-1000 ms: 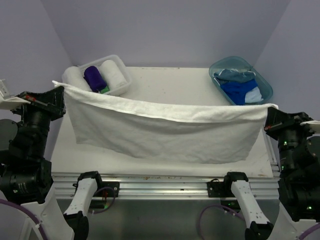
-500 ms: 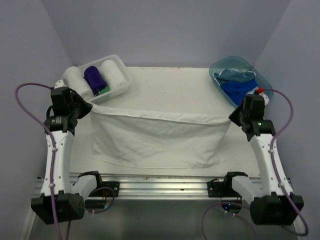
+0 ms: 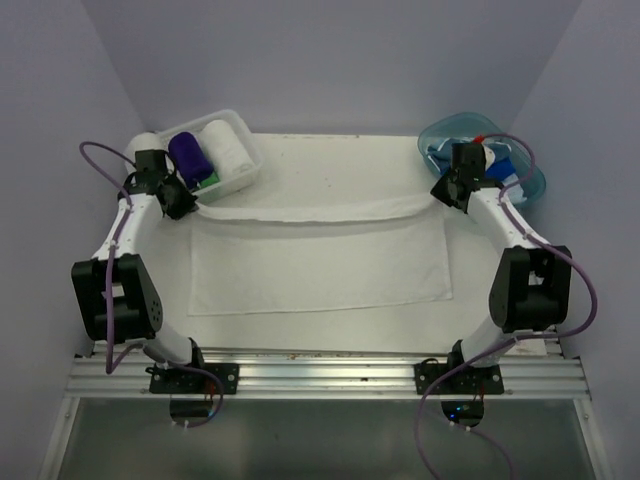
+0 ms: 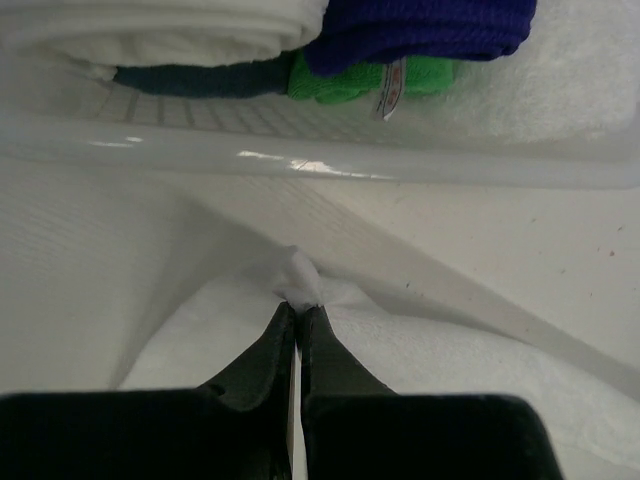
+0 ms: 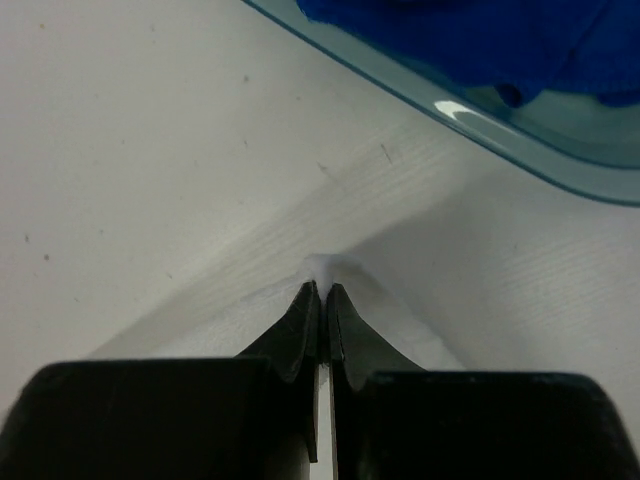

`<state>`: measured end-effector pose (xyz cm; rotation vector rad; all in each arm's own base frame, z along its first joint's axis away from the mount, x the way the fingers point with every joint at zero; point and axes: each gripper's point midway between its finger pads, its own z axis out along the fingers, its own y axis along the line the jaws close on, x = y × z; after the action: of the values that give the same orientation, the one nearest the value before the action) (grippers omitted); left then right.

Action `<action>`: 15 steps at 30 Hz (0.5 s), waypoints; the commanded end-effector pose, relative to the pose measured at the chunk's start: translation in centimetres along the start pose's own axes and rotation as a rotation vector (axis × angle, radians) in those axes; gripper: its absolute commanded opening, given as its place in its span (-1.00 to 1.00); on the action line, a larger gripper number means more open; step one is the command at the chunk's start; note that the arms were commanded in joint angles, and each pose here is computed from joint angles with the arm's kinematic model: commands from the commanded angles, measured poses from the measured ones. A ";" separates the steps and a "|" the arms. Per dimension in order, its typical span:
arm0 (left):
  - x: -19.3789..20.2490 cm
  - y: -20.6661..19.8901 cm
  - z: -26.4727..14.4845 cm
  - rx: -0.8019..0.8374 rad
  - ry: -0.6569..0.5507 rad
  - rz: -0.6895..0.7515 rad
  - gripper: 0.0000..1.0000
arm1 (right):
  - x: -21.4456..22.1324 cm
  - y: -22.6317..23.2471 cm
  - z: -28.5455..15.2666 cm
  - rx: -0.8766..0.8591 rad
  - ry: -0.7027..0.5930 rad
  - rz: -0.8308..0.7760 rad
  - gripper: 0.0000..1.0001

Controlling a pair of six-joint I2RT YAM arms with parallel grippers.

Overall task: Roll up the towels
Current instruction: Fold the towel

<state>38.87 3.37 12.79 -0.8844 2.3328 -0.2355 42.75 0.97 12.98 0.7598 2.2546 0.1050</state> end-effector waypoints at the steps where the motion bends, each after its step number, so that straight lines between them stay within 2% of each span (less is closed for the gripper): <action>1: -4.3 -2.7 -0.1 0.061 -0.111 -0.003 -1.00 | -4.9 2.1 0.1 -0.027 -0.133 0.021 -1.00; 8: -5.7 -4.3 0.6 0.101 -0.105 0.007 -1.00 | -6.8 4.1 1.6 -0.044 -0.128 0.001 -1.00; 15: -5.5 -4.1 -0.3 0.099 -0.101 0.039 -1.00 | -5.7 3.6 1.8 -0.041 -0.076 -0.011 -1.00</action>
<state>43.28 3.70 14.56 -0.8454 2.2813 -0.2741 48.60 1.08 14.60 0.7358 2.2035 0.1208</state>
